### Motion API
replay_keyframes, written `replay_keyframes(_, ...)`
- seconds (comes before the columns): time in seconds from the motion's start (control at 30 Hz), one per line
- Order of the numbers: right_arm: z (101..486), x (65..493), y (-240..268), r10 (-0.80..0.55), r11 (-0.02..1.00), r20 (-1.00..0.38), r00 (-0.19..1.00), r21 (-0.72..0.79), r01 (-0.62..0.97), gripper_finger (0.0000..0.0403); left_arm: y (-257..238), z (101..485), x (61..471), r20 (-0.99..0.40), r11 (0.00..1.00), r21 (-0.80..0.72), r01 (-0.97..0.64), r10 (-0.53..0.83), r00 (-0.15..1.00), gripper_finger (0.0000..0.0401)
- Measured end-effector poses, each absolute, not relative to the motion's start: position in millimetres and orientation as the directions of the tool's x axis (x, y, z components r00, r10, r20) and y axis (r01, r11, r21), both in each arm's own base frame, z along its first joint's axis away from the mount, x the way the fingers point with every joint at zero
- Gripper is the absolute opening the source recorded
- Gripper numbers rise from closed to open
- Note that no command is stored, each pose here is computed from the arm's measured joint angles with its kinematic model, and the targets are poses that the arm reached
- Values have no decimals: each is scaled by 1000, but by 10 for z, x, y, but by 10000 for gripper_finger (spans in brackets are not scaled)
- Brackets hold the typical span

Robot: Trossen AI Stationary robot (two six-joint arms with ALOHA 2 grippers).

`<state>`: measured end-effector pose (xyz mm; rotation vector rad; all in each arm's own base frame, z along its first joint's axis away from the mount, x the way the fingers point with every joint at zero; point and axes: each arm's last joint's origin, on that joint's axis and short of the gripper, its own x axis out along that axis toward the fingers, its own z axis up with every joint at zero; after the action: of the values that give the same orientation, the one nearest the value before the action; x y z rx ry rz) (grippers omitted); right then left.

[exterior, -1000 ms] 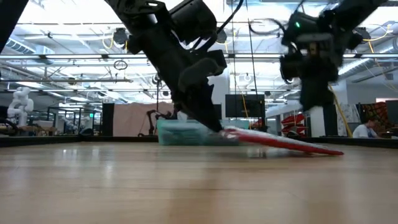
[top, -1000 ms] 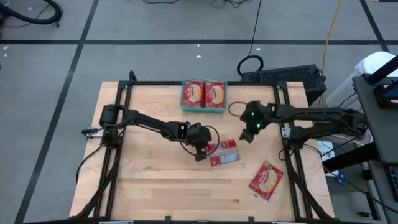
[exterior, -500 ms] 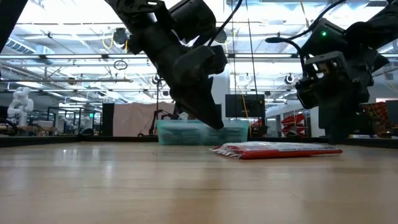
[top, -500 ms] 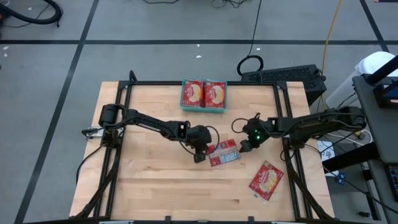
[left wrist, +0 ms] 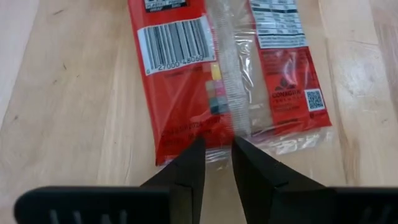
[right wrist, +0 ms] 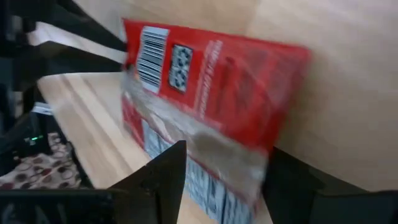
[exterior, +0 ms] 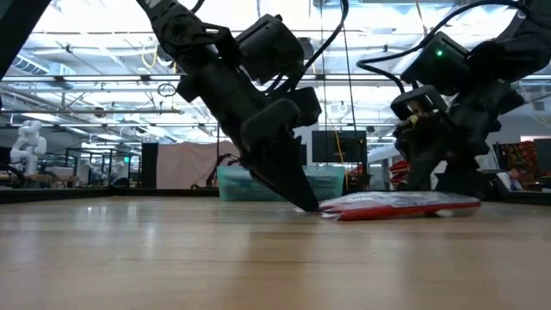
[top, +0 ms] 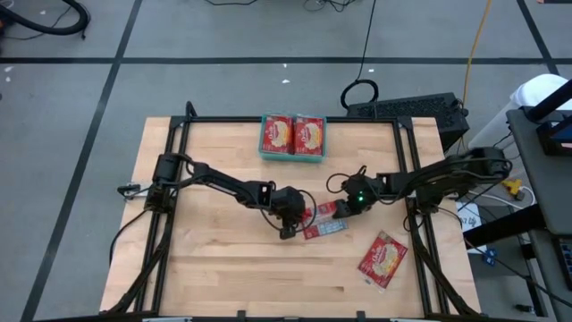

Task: Sort popcorn bags into baskets
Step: Put the red popcorn bag into the blue bin

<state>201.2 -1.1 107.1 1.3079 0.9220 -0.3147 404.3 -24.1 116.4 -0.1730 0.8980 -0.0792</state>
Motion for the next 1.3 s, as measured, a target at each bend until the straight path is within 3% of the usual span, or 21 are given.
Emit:
replay_keyframes(0.17,1069,2103,-8,304,269,-667,680,745,611,154,-188,1161,4046,-770,984,-180,-6,-137,623,85)
replay_keyframes(0.3,1134,2128,-25,296,267,-627,720,779,568,94,-106,1221,4012,-784,970,-233,-64,-149,603,85)
replay_keyframes(0.47,1283,2137,-73,276,264,-555,784,829,494,14,62,1613,3874,-797,958,-249,-138,-122,591,85)
replay_keyframes(0.7,1586,2121,-194,216,281,-424,879,890,360,19,377,2445,3473,-729,933,-282,-222,-58,682,85)
replay_keyframes(0.8,1823,2166,-249,188,374,-337,923,893,250,11,521,2813,3251,-658,911,-316,-264,-10,753,85)
replay_keyframes(0.9,2050,2208,-294,147,548,-281,948,821,159,8,665,3100,3049,-580,868,-379,-320,46,813,85)
replay_keyframes(1.03,2318,2282,-344,59,772,-243,968,626,110,13,849,3296,2813,-538,760,-492,-424,117,835,85)
replay_keyframes(1.17,2582,2353,-417,13,878,-207,978,471,88,14,938,3484,2618,-472,667,-600,-442,151,869,85)
replay_keyframes(1.3,2895,2387,-405,19,992,-125,992,128,-3,14,937,3664,2447,-400,500,-749,-435,182,898,86)
